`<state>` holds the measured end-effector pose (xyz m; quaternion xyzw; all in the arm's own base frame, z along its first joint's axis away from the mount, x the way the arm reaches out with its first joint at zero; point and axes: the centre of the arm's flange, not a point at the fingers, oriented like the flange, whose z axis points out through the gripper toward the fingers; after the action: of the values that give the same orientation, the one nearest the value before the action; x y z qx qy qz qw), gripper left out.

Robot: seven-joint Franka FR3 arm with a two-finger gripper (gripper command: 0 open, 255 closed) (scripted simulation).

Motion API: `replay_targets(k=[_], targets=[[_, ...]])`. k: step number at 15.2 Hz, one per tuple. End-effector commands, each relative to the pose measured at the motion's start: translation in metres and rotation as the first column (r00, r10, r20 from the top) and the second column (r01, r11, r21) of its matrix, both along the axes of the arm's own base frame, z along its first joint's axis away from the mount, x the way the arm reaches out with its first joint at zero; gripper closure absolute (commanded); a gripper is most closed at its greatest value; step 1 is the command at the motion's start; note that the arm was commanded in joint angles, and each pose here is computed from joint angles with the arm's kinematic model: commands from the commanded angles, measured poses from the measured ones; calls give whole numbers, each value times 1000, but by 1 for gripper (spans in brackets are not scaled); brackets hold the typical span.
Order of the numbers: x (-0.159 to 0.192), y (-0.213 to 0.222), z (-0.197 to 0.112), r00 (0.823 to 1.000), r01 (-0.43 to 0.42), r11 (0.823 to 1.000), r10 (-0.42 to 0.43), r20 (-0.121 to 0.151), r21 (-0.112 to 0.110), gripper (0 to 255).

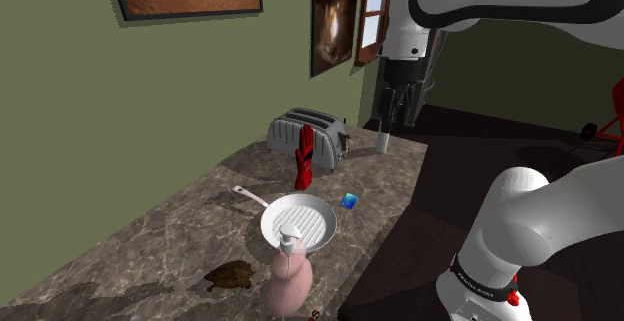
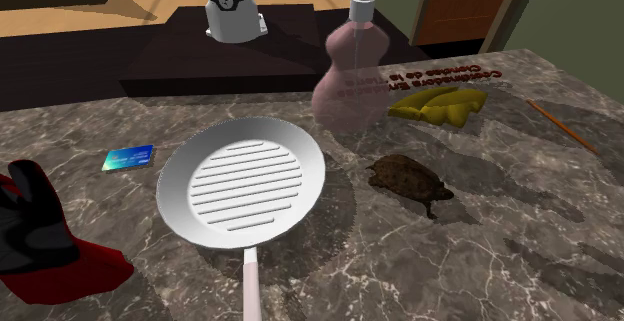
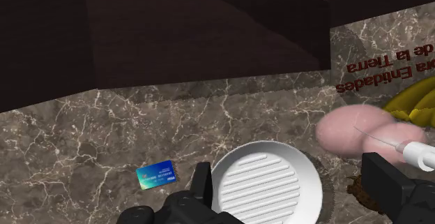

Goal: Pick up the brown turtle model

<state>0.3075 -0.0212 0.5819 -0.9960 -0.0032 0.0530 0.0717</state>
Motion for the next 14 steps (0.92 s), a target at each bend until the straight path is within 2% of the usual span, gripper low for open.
replay_targets(k=[1,7,14], targets=[[0,0,0,1000,0,1000,0,0,0,0],[59,38,-45,995,-101,995,101,-11,-11,0],[121,89,-100,976,-219,976,218,-25,-22,0]])
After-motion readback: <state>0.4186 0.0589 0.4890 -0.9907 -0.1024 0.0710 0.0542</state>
